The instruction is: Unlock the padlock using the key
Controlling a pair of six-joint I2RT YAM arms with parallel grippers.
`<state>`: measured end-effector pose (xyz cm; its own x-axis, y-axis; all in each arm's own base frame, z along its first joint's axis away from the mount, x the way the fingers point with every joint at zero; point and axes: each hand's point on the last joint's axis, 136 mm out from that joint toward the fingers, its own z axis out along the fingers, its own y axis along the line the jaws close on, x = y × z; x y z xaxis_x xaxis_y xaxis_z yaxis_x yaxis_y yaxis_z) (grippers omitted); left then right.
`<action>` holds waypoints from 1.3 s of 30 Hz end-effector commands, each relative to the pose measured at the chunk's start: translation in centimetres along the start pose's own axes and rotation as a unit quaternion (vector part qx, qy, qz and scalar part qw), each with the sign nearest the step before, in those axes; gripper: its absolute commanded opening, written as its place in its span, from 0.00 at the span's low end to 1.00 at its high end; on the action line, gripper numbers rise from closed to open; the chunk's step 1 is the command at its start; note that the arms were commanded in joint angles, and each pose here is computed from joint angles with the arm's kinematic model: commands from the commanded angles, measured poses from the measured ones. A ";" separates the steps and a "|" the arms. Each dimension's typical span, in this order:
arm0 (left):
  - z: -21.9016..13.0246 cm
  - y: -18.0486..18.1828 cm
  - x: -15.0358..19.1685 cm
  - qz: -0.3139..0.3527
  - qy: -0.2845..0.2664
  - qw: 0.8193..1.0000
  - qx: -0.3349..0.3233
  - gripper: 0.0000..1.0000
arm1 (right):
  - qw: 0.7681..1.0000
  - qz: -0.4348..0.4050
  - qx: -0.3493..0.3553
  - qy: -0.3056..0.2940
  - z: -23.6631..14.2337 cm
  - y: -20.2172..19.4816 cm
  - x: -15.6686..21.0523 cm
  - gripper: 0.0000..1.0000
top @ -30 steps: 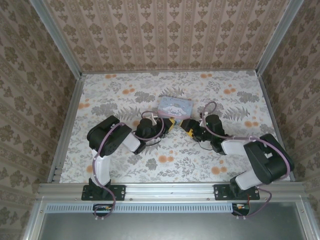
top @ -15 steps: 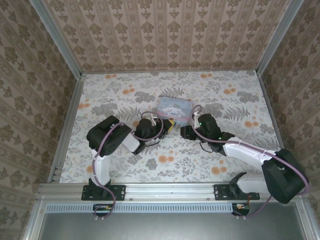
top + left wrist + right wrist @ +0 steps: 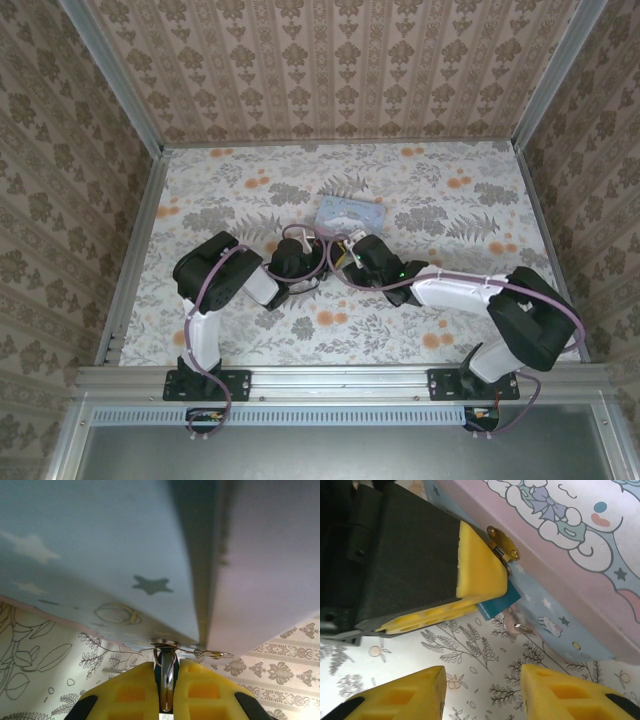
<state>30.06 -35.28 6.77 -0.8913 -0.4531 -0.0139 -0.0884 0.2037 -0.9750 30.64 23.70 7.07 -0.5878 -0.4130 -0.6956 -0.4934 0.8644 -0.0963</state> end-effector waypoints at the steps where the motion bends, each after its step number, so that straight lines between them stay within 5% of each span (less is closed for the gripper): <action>1: -0.6 -2.5 0.1 0.010 0.009 0.999 0.035 0.00 | 0.998 -0.038 0.051 0.008 0.4 -1.4 -0.4 0.44; 19: -0.9 -3.1 0.9 0.010 0.020 0.999 0.036 0.00 | 0.996 -0.053 0.063 0.019 3.0 -1.1 -1.5 0.30; 33: -0.7 -2.7 1.6 0.009 0.025 0.999 0.032 0.00 | 1.000 -0.026 0.013 0.009 2.9 0.1 -2.5 0.00; 35: -0.7 -2.4 1.6 0.009 0.024 0.999 0.030 0.00 | 1.000 -0.017 -0.007 0.008 2.4 0.7 -2.3 0.15; 37: -0.7 -2.2 1.4 0.011 0.021 0.999 0.028 0.00 | 1.000 -0.003 -0.020 0.008 1.8 0.9 -2.0 0.44; 39: -0.8 -1.7 1.3 0.011 0.018 1.000 0.023 0.00 | 0.999 0.015 -0.033 0.013 1.2 1.0 -1.3 0.56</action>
<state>29.57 -35.00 7.22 -0.8910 -0.4539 -0.0101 -0.0943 0.2066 -0.9739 32.51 24.86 5.59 -0.6059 -0.4662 -0.6446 -0.5155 0.8473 -0.1282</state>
